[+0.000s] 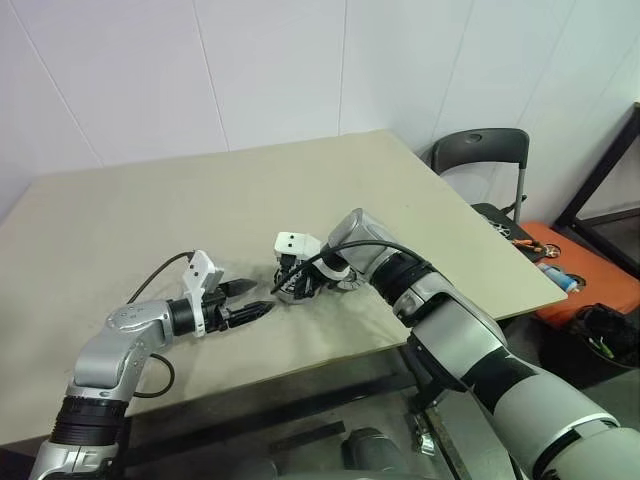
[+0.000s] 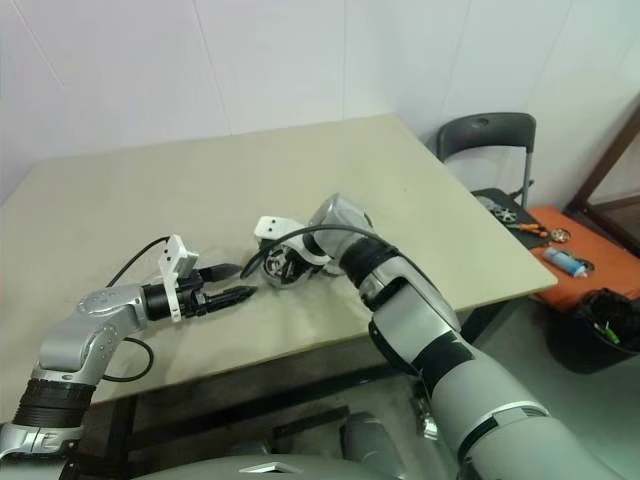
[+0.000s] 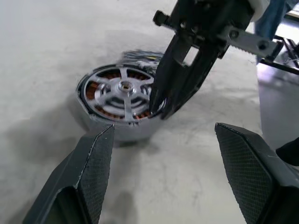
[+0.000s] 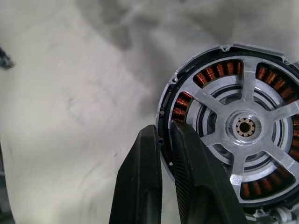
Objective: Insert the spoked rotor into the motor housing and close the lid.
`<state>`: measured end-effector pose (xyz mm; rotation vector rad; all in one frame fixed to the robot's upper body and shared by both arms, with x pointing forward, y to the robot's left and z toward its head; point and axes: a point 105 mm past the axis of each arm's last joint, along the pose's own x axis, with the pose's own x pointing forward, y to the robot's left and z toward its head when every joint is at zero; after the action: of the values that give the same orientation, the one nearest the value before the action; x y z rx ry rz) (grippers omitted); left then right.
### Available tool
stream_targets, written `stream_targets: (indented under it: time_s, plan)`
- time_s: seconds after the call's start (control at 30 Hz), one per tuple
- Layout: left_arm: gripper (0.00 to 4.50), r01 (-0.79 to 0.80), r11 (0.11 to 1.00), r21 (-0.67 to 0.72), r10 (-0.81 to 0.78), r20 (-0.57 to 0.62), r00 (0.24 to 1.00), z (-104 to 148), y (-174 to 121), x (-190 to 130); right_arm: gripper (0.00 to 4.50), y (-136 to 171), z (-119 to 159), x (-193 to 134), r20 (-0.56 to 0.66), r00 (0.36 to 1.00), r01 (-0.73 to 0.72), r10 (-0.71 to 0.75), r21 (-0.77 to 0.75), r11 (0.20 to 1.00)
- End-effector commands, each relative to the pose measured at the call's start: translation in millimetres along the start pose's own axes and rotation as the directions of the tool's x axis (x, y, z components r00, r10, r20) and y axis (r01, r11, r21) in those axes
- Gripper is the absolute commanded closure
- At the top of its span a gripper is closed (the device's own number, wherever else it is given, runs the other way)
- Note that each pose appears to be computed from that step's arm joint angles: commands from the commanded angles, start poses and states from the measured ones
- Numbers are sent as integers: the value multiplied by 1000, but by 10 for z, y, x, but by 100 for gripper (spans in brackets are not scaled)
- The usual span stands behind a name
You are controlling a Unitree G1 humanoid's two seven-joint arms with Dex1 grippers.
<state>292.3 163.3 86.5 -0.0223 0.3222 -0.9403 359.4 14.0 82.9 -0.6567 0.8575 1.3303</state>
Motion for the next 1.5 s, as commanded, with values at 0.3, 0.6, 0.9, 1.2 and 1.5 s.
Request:
stream_targets:
  time_s: [0.3,0.6,0.9,1.2,1.5]
  plan:
    - [86,10,999,38,-11,37,999,175,11,16,246,-2,85,-118,44,999,-16,15,21,1000]
    - [86,21,999,43,-23,38,999,216,21,30,246,401,103,-592,160,960,-204,229,-162,966]
    - [86,28,999,39,-29,33,999,197,22,13,246,30,-31,-1275,553,802,17,-227,359,933]
    - [86,72,996,44,-72,2,997,190,15,102,246,-43,-1008,-1082,340,637,-189,-692,939,287]
    - [86,102,992,76,-100,-28,995,258,36,167,246,215,-1292,-775,167,625,-242,-762,970,13]
